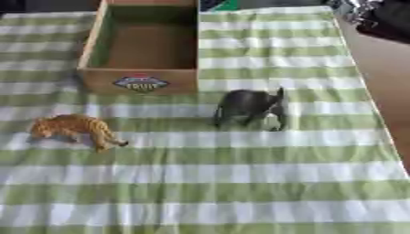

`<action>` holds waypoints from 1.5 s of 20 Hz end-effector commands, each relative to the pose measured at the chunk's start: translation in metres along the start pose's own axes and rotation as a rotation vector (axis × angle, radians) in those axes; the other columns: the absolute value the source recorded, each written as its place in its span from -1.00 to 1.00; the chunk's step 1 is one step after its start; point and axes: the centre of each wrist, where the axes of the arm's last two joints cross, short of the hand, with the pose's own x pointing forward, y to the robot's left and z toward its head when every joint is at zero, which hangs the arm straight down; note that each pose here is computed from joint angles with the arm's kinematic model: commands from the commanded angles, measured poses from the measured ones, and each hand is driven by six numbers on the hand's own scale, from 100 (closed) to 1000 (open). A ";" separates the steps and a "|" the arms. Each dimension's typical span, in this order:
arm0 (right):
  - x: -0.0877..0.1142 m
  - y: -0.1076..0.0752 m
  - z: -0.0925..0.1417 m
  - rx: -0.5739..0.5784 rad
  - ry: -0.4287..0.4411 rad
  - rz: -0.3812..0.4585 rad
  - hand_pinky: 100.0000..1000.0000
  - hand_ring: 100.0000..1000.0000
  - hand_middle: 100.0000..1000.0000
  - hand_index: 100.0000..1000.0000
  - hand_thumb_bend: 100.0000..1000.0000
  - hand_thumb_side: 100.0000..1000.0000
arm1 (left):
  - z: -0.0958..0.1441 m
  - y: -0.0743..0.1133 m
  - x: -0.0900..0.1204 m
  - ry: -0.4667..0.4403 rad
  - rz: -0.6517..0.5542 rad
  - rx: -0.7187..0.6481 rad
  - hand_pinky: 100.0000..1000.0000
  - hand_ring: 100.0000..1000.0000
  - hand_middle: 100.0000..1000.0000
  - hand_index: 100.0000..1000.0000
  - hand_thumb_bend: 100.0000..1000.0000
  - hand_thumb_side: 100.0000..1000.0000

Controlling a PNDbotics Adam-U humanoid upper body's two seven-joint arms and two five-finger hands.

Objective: Pick up objects on the table and place them in the box.

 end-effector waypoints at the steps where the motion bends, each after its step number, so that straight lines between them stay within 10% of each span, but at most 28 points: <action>1: 0.004 -0.013 -0.002 -0.018 -0.019 0.035 0.37 0.44 0.09 0.53 -1.00 1.00 | -0.004 0.000 0.006 -0.027 -0.004 -0.006 -0.16 0.24 0.16 0.48 -1.00 1.00; 15: 0.013 -0.020 -0.023 0.130 -0.073 0.206 0.38 0.54 0.40 0.69 -1.00 0.99 | -0.004 -0.001 0.006 -0.021 -0.011 -0.029 -0.16 0.24 0.16 0.48 -1.00 1.00; 30: 0.006 -0.002 -0.047 0.460 -0.060 0.161 0.48 0.66 0.47 0.86 -0.25 0.41 | -0.004 -0.001 0.006 -0.017 -0.014 -0.049 -0.16 0.24 0.16 0.47 -1.00 1.00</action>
